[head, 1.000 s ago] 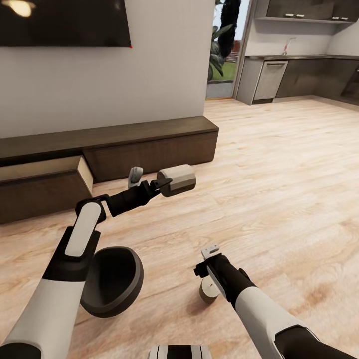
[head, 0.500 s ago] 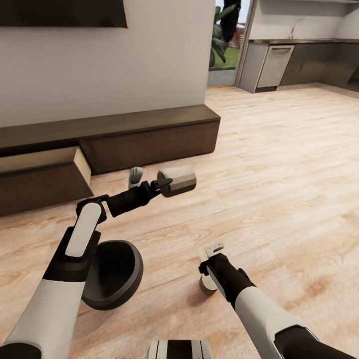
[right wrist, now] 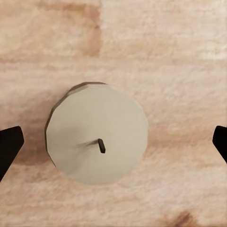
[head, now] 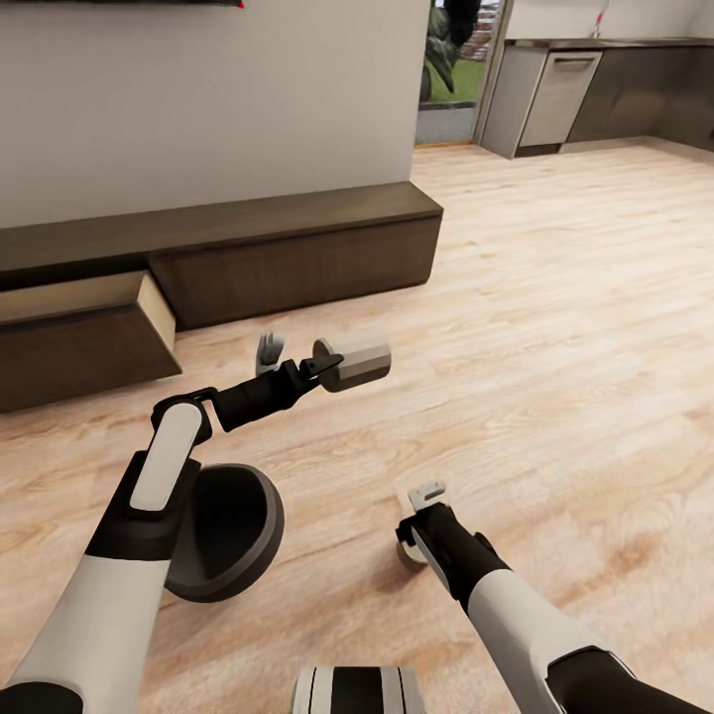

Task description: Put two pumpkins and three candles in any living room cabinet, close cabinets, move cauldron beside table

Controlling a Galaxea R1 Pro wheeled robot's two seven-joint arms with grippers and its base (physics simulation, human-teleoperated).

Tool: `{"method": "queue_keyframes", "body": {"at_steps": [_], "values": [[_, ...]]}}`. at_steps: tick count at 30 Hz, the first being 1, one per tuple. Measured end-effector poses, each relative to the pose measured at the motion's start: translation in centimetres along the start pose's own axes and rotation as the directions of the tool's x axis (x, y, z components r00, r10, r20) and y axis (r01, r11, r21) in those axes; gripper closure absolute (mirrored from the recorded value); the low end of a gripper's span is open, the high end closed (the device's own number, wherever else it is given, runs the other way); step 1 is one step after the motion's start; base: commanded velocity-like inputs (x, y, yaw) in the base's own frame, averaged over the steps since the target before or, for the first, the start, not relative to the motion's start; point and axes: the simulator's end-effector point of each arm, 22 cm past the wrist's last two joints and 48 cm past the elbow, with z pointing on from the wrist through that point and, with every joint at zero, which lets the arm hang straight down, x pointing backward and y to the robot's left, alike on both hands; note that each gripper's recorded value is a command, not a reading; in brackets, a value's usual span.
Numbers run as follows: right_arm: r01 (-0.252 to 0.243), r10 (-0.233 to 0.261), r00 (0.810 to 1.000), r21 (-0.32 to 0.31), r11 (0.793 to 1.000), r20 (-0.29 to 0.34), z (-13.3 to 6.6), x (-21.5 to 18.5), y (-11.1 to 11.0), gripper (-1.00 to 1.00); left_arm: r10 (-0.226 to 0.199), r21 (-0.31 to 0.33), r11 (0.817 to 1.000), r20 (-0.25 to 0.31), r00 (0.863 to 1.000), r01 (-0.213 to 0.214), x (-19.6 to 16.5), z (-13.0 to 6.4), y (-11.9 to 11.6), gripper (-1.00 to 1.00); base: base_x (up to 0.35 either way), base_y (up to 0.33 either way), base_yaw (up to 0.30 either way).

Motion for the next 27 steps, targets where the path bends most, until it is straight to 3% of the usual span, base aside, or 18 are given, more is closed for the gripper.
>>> {"method": "queue_keyframes", "body": {"at_steps": [20, 27], "values": [[0.005, -0.007, 0.998, -0.028, 1.0, -0.068, 3.5, 3.3, 1.6, -1.0, -0.066, -0.037, 0.997, -0.032, 0.997, 0.065, 2.2, 1.3, 5.1, 1.0, 0.0, 0.0, 0.0], [0.005, -0.007, 0.998, -0.028, 1.0, -0.068, 3.5, 3.3, 1.6, -1.0, -0.067, -0.034, 0.997, -0.031, 0.997, 0.066, 2.1, 1.3, 5.0, 1.0, 0.021, 0.0, 0.0]]}}
